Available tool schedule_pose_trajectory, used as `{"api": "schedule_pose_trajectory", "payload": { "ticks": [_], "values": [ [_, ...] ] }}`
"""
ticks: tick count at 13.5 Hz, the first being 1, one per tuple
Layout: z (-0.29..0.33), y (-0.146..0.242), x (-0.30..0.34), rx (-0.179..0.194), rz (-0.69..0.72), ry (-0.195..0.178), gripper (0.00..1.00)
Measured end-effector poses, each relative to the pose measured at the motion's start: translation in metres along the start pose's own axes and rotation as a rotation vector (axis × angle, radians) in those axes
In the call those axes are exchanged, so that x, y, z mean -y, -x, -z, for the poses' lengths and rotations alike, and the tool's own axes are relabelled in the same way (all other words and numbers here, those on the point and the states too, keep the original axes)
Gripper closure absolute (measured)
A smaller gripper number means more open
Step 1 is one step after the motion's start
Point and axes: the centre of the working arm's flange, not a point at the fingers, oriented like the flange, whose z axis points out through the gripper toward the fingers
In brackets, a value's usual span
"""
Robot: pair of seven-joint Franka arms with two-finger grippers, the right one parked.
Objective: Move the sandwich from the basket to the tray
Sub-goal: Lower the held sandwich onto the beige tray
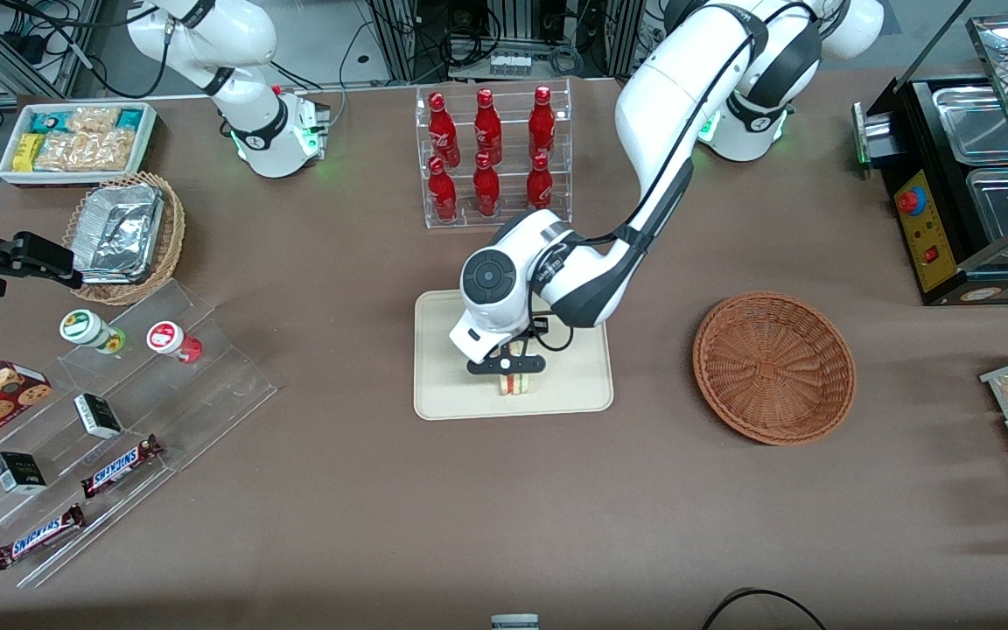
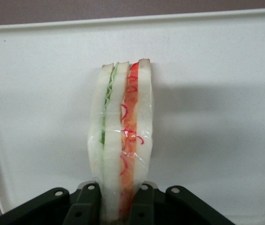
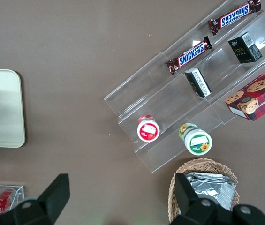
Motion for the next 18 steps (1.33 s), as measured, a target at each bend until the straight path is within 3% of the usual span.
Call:
{"api": "schedule_pose_trajectory", "payload": {
  "ticks": [5,7,8,15,18],
  "values": [
    [-0.008,0.007,-0.008,0.005,-0.014,-0.006,0.82],
    [-0.010,0.008,-0.008,0.006,-0.015,-0.007,0.77],
    [-0.010,0.008,-0.008,0.006,-0.016,-0.008,0.70],
    [-0.008,0.006,-0.010,-0.019,-0.025,-0.008,0.01],
    [0.008,0.003,-0.010,-0.034,-0.021,0.003,0.00]
  ]
}}
